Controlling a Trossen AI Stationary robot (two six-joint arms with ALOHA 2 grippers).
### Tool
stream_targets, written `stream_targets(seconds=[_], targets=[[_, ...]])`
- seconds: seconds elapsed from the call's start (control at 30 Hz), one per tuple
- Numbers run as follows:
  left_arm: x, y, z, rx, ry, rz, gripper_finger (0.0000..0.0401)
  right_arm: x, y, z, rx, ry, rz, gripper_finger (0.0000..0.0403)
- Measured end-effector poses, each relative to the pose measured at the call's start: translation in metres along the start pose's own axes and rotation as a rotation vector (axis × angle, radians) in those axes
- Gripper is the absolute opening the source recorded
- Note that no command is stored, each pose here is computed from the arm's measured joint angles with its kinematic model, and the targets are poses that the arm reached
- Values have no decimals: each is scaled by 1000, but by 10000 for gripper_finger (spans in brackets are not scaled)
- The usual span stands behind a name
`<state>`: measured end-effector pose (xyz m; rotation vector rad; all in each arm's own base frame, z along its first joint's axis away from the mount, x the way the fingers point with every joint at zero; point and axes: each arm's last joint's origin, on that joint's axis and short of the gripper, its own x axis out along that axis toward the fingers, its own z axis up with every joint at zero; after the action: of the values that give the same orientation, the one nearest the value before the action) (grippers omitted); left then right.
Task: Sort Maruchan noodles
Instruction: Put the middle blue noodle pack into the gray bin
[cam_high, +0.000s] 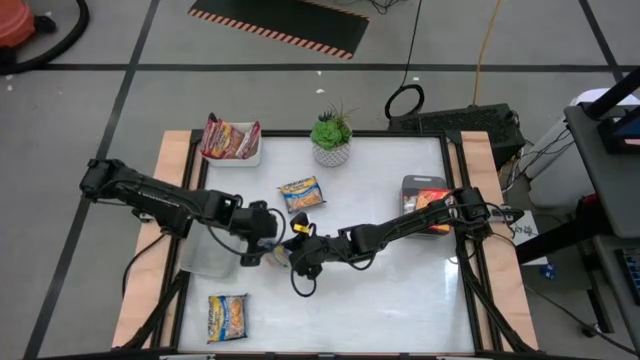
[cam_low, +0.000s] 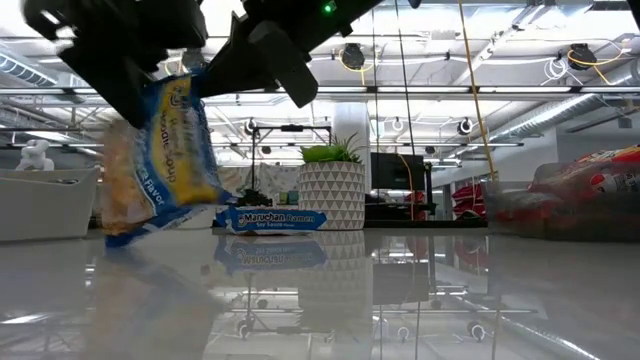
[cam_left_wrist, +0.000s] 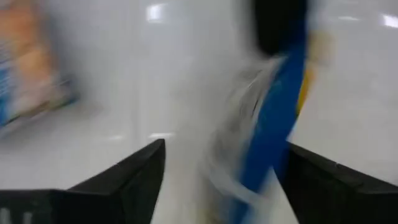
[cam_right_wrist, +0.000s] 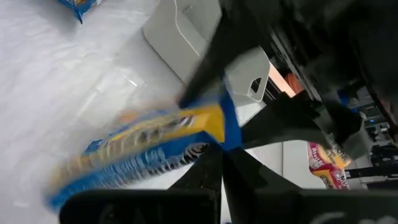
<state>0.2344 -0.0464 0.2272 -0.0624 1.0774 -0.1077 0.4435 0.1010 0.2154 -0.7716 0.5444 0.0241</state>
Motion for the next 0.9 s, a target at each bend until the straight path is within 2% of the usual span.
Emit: stream_targets(seconds=[0.07, 0.13, 0.27, 0.37, 0.57, 0.7, 0.9], targets=[[0, 2, -2, -55, 12, 52, 262, 0, 0, 0, 18, 1, -1, 0], [0, 0, -3, -69, 20, 55, 232, 0, 0, 0, 29, 2, 0, 0], [0, -10, -3, -21, 9, 33, 174, 0, 0, 0, 31, 0, -1, 0], [0, -18, -3, 39, -10, 8, 147, -1, 1, 1, 31, -3, 2, 0], [0, -27, -4, 77, -22, -15, 137, -1, 1, 1, 36, -4, 3, 0], [0, -28, -4, 62, -25, -5, 136, -1, 1, 1, 87, -3, -4, 3], [0, -27, -4, 32, -31, 31, 136, -4, -4, 2, 121, 6, -38, 41]])
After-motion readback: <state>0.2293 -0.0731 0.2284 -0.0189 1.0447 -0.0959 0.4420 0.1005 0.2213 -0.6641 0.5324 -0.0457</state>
